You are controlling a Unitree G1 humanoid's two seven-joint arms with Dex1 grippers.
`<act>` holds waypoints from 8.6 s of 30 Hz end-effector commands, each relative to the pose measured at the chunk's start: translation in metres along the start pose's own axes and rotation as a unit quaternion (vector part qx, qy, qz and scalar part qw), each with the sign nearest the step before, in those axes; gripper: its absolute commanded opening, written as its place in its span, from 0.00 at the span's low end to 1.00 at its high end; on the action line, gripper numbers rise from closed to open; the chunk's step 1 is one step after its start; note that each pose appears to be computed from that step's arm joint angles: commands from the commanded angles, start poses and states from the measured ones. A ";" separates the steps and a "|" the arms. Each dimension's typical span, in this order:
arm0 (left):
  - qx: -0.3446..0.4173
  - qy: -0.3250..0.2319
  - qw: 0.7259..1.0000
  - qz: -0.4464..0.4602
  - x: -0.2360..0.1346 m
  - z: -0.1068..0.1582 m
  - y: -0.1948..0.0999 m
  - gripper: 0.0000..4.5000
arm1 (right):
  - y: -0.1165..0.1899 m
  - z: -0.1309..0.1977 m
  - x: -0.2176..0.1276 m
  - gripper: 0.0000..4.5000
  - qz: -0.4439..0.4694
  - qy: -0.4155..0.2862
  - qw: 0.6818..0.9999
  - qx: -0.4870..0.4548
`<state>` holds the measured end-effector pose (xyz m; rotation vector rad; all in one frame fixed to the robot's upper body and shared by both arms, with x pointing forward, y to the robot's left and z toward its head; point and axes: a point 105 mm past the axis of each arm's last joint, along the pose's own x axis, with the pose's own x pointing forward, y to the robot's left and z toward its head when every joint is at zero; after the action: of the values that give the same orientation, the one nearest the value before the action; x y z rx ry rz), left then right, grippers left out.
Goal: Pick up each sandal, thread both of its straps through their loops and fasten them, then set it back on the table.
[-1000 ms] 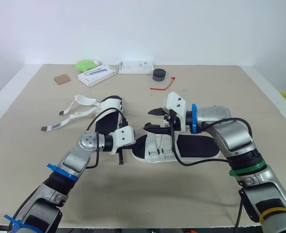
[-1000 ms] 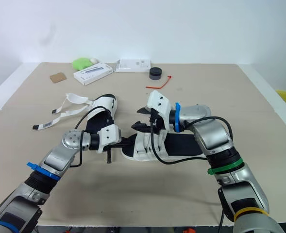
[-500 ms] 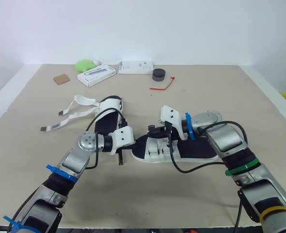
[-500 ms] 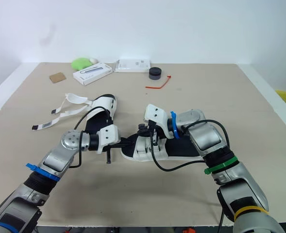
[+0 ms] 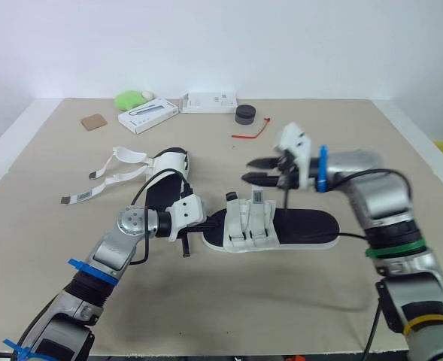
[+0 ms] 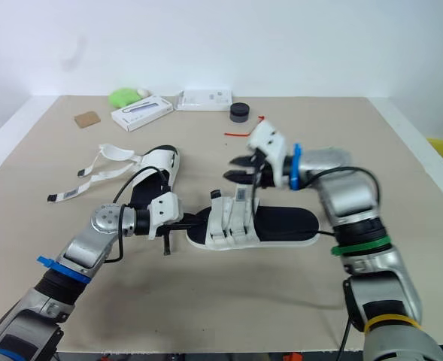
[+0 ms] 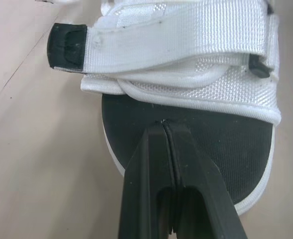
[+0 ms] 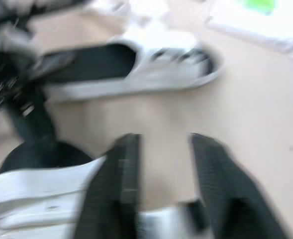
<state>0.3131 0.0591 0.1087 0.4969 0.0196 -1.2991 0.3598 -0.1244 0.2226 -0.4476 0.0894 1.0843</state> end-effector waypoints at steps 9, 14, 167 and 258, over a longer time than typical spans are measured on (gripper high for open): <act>-0.013 -0.133 0.991 -0.009 -0.039 0.058 -0.001 0.80 | 0.005 -0.072 -0.068 1.00 0.029 0.078 0.996 -0.010; -0.012 -0.136 0.990 -0.020 -0.057 0.062 -0.012 0.96 | 0.009 -0.095 -0.064 1.00 0.044 0.081 0.996 -0.013; -0.228 0.005 0.881 0.414 -0.026 0.004 0.089 1.00 | 0.083 -0.033 0.006 0.99 0.171 -0.129 0.976 -0.047; -0.062 -0.045 0.997 -0.018 -0.104 0.051 -0.013 1.00 | 0.080 -0.055 0.021 0.02 0.159 -0.054 0.985 -0.027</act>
<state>0.2501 0.1321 0.1727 0.3302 0.0755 -1.3992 0.3089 -0.1035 0.1355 -0.3994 0.0728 1.4053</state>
